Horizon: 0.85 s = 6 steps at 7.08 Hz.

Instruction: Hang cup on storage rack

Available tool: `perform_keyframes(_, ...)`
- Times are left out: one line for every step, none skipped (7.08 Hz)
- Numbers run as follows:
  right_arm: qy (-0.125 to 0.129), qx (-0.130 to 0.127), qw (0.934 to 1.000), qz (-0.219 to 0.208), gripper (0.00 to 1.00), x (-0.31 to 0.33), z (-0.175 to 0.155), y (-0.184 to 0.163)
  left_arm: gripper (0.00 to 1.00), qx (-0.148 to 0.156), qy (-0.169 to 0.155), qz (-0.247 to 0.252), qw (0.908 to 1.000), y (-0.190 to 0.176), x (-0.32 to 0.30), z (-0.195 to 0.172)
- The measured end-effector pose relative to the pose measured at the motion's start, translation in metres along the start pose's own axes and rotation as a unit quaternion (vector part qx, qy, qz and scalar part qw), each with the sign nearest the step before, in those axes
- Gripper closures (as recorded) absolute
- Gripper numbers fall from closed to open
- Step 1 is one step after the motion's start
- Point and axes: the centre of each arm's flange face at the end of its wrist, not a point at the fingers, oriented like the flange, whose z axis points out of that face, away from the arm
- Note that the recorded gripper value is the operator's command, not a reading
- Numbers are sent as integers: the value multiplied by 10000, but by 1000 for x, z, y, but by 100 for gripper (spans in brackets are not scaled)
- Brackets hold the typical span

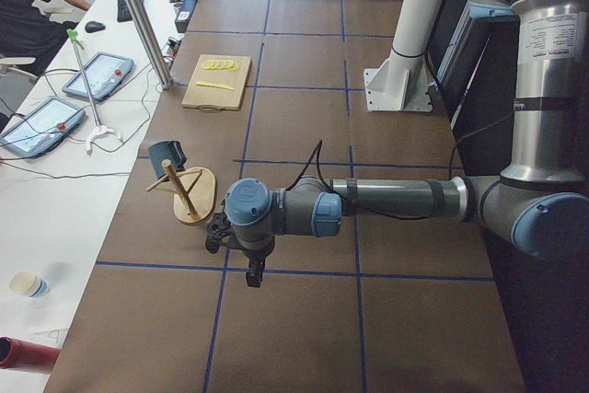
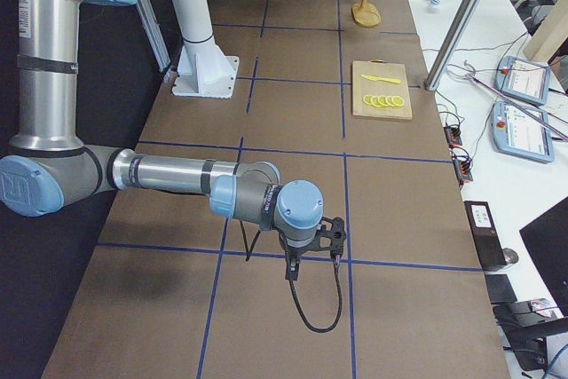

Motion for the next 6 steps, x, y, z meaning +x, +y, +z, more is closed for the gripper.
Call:
perform_keyframes(5, 7, 10000, -9, 0, -1, -1, -1, 0, 24, -2, -28, 10000, 0, -2, -3)
perform_keyframes(5, 14, 10000, -14, 0, -1, -1, -1, 0, 36, -3, -39, 10000, 1, -3, -4)
perform_keyframes(3, 17, 10000, -15, 0, -1, -2, -1, 0, 39, -4, -42, 10000, 1, -3, -5)
perform_keyframes(1, 18, 10000, -13, 0, -1, -2, -1, 0, 41, -5, -44, 10000, 1, -3, -5)
perform_keyframes(1, 19, 10000, -10, 0, -1, -2, -1, 0, 41, -9, -45, 10000, 1, -4, -5)
perform_keyframes(1, 24, 10000, -14, 0, -2, -2, -2, 0, 40, -11, -46, 10000, 1, -4, -5)
